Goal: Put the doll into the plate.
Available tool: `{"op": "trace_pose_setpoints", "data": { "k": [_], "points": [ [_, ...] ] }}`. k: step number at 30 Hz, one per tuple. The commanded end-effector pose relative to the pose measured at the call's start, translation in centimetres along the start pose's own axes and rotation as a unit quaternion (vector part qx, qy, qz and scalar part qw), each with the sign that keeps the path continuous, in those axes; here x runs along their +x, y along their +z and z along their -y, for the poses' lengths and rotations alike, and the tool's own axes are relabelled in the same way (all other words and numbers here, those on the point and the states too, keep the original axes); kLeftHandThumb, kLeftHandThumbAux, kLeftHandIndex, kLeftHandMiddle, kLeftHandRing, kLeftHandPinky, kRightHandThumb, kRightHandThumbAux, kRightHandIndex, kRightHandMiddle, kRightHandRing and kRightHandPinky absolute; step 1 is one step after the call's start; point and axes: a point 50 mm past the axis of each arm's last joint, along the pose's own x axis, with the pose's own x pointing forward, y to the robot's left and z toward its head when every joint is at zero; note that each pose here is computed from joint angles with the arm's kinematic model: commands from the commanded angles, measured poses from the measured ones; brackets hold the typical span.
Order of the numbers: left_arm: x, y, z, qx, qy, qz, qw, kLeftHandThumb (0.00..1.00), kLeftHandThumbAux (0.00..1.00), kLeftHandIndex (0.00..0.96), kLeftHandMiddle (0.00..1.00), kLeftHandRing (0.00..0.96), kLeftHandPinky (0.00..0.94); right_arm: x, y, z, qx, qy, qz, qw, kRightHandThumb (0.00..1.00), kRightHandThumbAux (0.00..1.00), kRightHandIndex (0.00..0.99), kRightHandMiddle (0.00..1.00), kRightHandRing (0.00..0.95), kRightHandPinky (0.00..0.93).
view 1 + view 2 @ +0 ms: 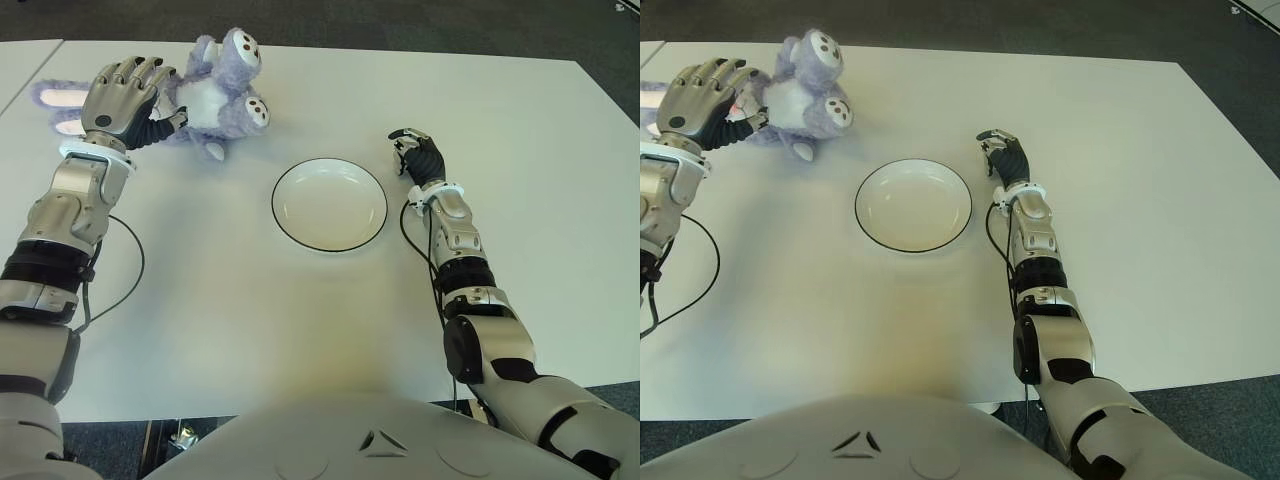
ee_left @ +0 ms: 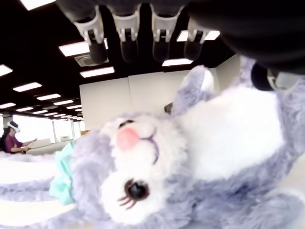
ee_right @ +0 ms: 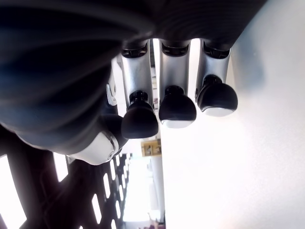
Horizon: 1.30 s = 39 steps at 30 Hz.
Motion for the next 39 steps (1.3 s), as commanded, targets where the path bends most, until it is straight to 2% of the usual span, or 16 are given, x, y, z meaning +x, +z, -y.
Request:
{"op": "trace_pose_setpoints", "data": {
  "k": [1,20,31,39],
  "points": [
    [0.4,0.0,0.5,0.004,-0.010,0.006,1.000,0.503,0.128,0.000,0.000,0.000,0.000,-1.2,-3.8,0.2,0.013,-0.007,-0.078,0.997,0.698,0.723,0.439,0.854,0.846,0.842],
    [1.1,-0.6,1.4,0.005,-0.033,-0.001,0.999,0.581,0.144,0.000,0.000,0.000,0.000,-1.2,-3.8,0.3,0.011,-0.004,-0.077,0.997,0.698,0.723,0.439,0.854,0.848,0.848],
    [1.8,-0.8,1.7,-0.014,-0.115,0.014,0.993,0.665,0.178,0.000,0.000,0.000,0.000,-1.2,-3.9,0.2,0.009,-0.001,-0.078,0.997,0.697,0.723,0.439,0.853,0.846,0.842],
    [2.5,-0.9,1.5,-0.021,-0.135,0.021,0.990,0.725,0.198,0.000,0.000,0.000,0.000,-1.2,-3.9,0.3,0.011,-0.001,-0.080,0.997,0.697,0.723,0.439,0.852,0.845,0.844]
  ]
}}
